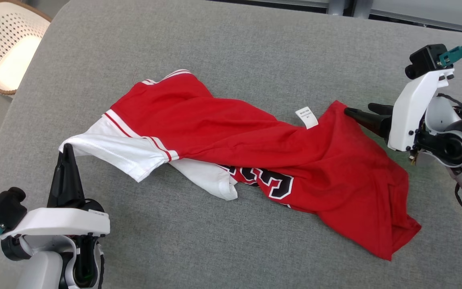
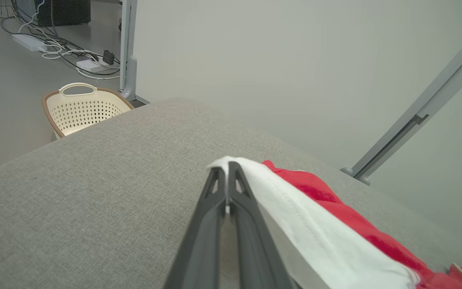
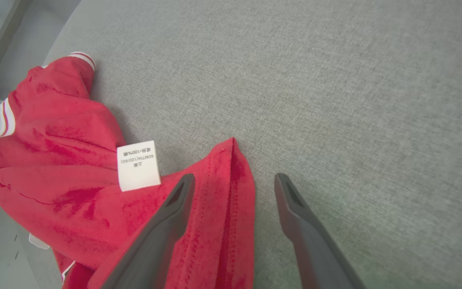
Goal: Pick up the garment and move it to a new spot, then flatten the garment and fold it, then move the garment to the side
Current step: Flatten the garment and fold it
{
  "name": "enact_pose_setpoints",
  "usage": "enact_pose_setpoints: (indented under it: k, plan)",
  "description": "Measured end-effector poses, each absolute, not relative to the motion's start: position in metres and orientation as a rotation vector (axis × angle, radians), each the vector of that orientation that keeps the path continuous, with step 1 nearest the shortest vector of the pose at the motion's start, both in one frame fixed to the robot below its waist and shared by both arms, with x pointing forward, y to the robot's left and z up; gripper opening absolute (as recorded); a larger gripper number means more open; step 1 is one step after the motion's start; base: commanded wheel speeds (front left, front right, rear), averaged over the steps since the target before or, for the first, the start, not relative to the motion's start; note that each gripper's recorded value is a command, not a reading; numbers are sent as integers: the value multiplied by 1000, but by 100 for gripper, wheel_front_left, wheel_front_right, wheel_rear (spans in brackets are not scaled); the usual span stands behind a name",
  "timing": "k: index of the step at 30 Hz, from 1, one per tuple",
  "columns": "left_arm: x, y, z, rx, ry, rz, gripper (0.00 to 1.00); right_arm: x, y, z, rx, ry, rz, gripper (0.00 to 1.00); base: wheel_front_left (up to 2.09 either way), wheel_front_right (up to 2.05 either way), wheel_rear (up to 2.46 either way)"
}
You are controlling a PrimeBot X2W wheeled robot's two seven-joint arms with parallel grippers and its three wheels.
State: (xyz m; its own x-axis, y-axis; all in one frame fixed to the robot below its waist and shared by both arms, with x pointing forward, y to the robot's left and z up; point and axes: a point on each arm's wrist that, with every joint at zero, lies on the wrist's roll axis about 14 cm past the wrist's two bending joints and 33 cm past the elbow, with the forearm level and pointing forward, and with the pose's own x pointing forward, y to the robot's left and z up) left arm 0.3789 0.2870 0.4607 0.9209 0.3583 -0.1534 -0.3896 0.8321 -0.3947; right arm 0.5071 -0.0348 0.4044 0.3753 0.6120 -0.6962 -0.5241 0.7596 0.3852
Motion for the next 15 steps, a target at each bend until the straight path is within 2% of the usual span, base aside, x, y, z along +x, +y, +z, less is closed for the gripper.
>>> enact_pose_setpoints:
  k: [5, 7, 8, 11, 15]
  plan:
    - [376, 291, 451, -431, 94, 420, 0, 506, -27, 386, 66, 1077, 759, 98, 0, 0, 0]
    - [376, 291, 448, -431, 101, 423, 0, 503, -24, 381, 54, 1103, 771, 7, 0, 0, 0]
    - [377, 290, 448, -432, 100, 421, 0, 502, -21, 382, 66, 1106, 779, 0, 0, 0, 0]
    - [382, 288, 449, -435, 95, 412, 0, 504, -12, 390, 97, 1059, 808, 0, 0, 0, 0]
    - [395, 284, 460, -443, 49, 374, 0, 524, -15, 420, 110, 893, 818, 0, 0, 0, 0]
